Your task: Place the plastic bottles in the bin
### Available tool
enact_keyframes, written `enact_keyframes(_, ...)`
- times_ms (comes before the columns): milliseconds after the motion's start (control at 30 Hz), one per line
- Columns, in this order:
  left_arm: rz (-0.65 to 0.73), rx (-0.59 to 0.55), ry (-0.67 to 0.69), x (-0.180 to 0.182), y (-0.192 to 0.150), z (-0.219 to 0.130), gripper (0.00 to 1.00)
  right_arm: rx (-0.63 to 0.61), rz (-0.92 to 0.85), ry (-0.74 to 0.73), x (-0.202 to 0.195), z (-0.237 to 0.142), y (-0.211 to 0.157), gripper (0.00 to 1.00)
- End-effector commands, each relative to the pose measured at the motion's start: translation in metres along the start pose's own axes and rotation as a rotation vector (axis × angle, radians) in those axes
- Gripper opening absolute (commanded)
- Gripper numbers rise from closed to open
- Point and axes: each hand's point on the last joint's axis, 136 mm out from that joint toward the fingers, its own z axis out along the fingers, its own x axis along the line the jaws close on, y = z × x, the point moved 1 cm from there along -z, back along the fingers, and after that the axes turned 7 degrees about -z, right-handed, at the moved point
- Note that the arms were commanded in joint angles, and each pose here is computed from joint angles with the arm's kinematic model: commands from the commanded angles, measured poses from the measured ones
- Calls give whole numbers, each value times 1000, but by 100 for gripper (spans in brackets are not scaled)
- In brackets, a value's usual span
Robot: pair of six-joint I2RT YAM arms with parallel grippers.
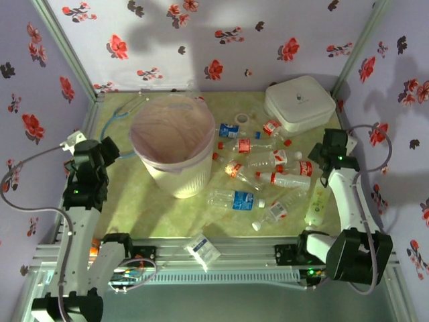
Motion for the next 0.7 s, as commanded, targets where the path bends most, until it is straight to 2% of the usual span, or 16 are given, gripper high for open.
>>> enact_keyframes(0, -6, 143, -72, -9, -4, -26, 100, 220, 64, 25, -5, 10, -49, 99)
enact_keyframes(100, -21, 163, -181, -30, 13, -46, 100, 256, 88, 43, 0, 21, -60, 94)
enact_keyframes(233, -52, 187, -296, -54, 27, -59, 100, 301, 114, 58, 3, 41, -79, 79)
enact_keyframes(300, -71, 192, -334, -63, 32, -61, 100, 319, 122, 59, 5, 50, -85, 76)
enact_keyframes(400, -90, 184, -368, -70, 39, -65, 100, 340, 123, 51, 5, 59, -91, 76)
enact_keyframes(533, -96, 174, -377, -73, 44, -66, 100, 362, 134, 49, 5, 66, -93, 84)
enact_keyframes(667, -113, 188, -395, -78, 42, -64, 100, 381, 150, 63, 6, 72, -95, 80)
